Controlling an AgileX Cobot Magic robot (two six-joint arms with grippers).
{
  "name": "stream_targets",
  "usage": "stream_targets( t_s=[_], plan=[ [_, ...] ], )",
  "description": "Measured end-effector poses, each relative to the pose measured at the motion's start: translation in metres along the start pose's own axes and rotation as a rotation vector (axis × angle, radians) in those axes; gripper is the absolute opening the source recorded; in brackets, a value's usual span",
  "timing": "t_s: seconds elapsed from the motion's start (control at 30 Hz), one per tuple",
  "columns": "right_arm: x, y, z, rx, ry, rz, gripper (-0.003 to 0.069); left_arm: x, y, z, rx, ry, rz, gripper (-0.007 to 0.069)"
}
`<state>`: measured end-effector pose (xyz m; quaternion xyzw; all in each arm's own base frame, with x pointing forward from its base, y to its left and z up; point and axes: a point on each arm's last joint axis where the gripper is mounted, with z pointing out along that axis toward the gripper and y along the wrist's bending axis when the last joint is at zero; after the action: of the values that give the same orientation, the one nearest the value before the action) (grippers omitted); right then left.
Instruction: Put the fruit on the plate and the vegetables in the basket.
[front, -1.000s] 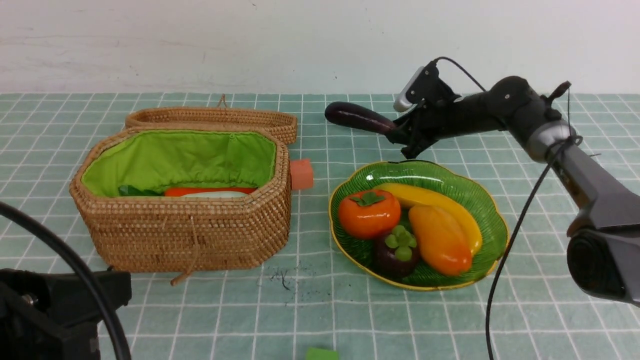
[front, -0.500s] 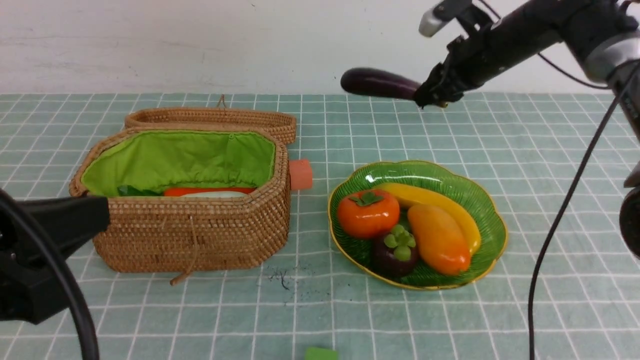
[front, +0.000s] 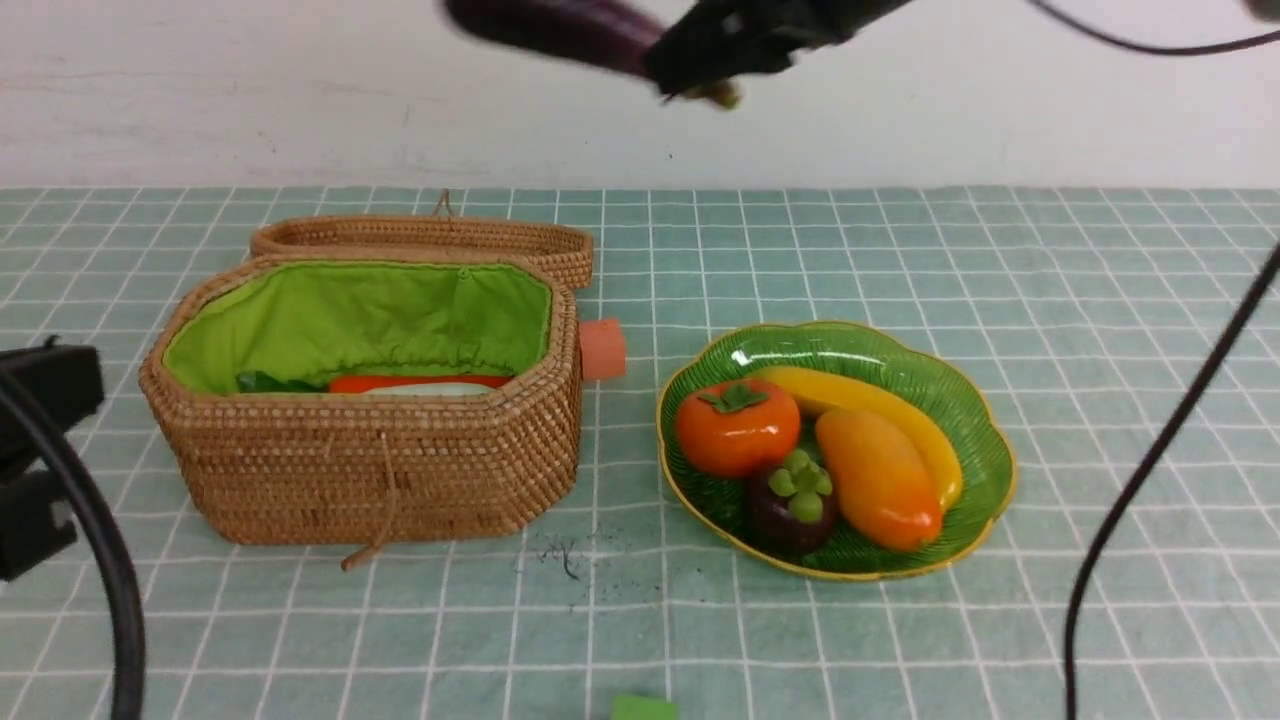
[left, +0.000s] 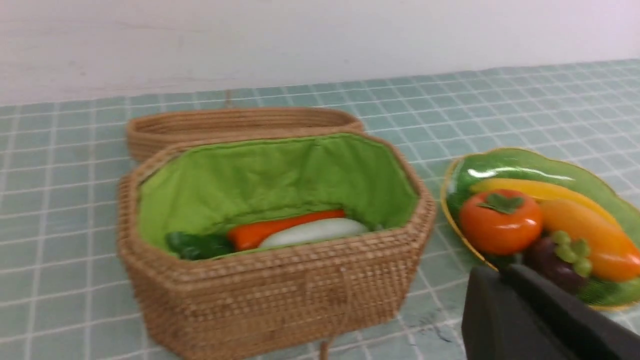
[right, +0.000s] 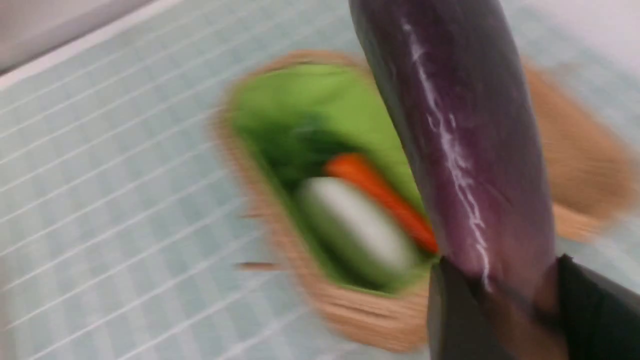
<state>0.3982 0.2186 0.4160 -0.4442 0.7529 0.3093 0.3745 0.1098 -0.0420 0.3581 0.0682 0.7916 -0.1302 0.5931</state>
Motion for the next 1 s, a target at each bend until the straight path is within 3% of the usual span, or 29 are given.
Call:
stream_targets(
  t_s=[0.03,0.13,0.4,0.47,0.67,0.73,0.83,0.93,1.0],
  plan=[
    [0.003,0.017,0.028,-0.059,0.034,-0.022,0.0256,0.000,0.005,-0.004,-0.046,-0.011,-0.011,-0.0013],
    [0.012,0.033,0.078,-0.086,0.072,-0.043,0.0256,-0.002,0.013,-0.014,-0.098,-0.046,-0.026,-0.0013],
    [0.048,0.020,0.162,0.015,0.107,-0.062,0.0258,-0.003,0.020,-0.033,-0.115,-0.100,-0.053,-0.0013],
    [0.053,0.017,0.168,0.020,0.118,-0.056,0.0304,-0.004,0.020,-0.036,-0.113,-0.110,-0.058,-0.0013],
    [0.043,0.030,0.140,-0.010,0.192,0.016,0.0566,-0.003,0.021,-0.039,-0.105,-0.115,-0.071,-0.0013],
    [0.033,0.038,0.111,-0.003,0.240,0.045,0.0587,-0.004,0.019,-0.039,-0.085,-0.122,-0.071,-0.0013],
    [0.018,0.043,0.075,0.067,0.238,0.083,0.0559,-0.005,0.016,-0.040,-0.041,-0.158,-0.051,-0.0013],
    [-0.002,0.054,0.015,0.201,0.192,0.111,0.0417,0.003,0.011,-0.048,0.070,-0.252,-0.048,-0.0013],
    [-0.005,0.060,0.001,0.230,0.184,0.119,0.0363,0.008,0.011,-0.051,0.093,-0.268,-0.061,-0.0013]
  ],
)
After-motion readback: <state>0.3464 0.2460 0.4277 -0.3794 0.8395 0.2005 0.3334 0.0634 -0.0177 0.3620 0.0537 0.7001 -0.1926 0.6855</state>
